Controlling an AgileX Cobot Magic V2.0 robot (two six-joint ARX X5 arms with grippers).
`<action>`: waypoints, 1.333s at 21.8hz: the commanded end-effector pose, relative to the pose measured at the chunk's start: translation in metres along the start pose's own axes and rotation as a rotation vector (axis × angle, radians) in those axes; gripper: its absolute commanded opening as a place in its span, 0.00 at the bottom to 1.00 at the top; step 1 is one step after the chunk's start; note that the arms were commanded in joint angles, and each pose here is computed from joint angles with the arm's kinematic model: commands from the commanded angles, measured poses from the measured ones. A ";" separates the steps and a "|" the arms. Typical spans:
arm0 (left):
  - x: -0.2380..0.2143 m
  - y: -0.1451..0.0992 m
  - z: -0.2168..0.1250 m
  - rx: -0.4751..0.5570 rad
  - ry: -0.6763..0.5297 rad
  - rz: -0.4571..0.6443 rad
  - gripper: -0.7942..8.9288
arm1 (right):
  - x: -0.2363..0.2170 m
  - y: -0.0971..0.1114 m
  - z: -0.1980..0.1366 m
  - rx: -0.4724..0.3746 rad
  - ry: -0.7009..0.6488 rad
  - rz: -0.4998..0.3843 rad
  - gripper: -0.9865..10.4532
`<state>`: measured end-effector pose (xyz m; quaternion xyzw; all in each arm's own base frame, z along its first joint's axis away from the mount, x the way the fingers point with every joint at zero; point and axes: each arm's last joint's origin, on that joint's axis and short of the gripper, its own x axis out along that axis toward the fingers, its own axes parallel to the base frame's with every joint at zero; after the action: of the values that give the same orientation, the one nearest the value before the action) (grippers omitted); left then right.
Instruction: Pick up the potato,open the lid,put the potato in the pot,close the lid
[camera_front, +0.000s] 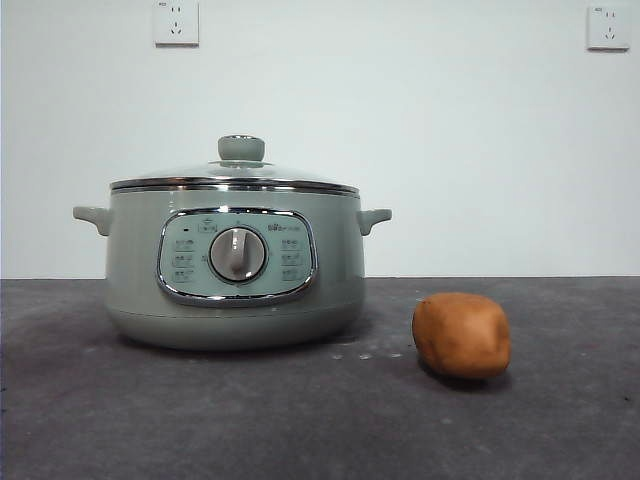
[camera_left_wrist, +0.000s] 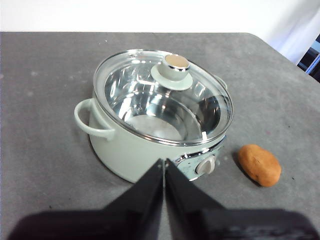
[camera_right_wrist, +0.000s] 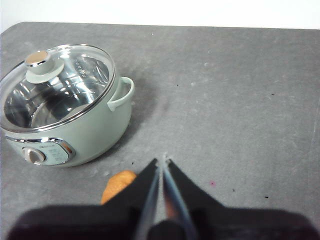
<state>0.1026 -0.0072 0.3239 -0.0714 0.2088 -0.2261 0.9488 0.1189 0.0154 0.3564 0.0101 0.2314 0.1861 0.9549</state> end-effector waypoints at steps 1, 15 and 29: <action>-0.002 -0.002 0.003 0.012 -0.014 -0.006 0.49 | -0.001 0.000 0.001 -0.007 -0.003 0.004 0.31; -0.006 -0.005 0.019 0.025 -0.036 -0.015 0.73 | 0.000 0.001 -0.002 0.038 0.030 0.032 0.69; -0.004 -0.005 0.020 0.006 -0.026 -0.027 0.73 | 0.093 -0.001 -0.002 0.105 0.303 0.208 0.69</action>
<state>0.1068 -0.0082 0.3436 -0.0721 0.1965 -0.2362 0.9489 0.1929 0.0462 0.3139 0.0526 0.3762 0.2689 0.8851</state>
